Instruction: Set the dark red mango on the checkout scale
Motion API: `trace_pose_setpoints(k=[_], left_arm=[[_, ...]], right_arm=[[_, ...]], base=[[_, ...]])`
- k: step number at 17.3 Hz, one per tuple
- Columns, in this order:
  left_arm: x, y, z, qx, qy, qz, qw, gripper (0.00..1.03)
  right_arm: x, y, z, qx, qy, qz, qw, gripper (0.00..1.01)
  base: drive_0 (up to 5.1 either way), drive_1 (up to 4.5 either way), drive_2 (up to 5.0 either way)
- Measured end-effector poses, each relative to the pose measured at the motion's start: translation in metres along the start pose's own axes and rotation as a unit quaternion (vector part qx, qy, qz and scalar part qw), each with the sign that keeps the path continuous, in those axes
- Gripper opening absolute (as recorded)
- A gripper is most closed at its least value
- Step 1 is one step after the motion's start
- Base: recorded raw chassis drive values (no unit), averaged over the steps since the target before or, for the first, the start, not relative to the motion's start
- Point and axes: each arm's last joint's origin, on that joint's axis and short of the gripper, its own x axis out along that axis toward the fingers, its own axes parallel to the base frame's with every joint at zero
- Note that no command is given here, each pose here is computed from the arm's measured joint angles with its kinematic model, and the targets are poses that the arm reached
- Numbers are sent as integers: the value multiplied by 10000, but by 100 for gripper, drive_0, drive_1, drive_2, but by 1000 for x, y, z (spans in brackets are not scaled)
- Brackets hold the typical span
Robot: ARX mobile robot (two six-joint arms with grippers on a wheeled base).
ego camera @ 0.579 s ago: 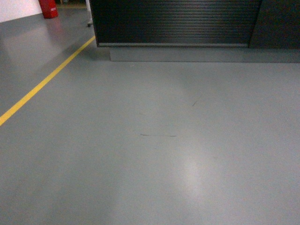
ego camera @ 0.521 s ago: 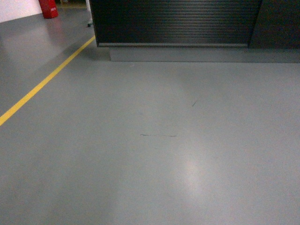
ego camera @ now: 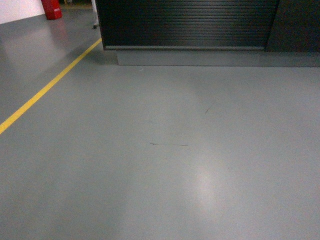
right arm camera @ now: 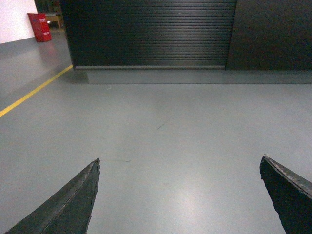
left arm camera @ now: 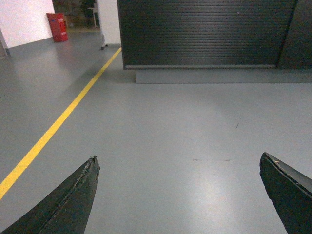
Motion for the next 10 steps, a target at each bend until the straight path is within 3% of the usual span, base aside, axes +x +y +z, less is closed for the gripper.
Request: trace_pose_setpoints(k=[10], left_arm=[[0,0,0,0,2,0,10000,98]], right_arm=[[0,0,0,0,2,0,10000,98]], base=[[0,0,0]])
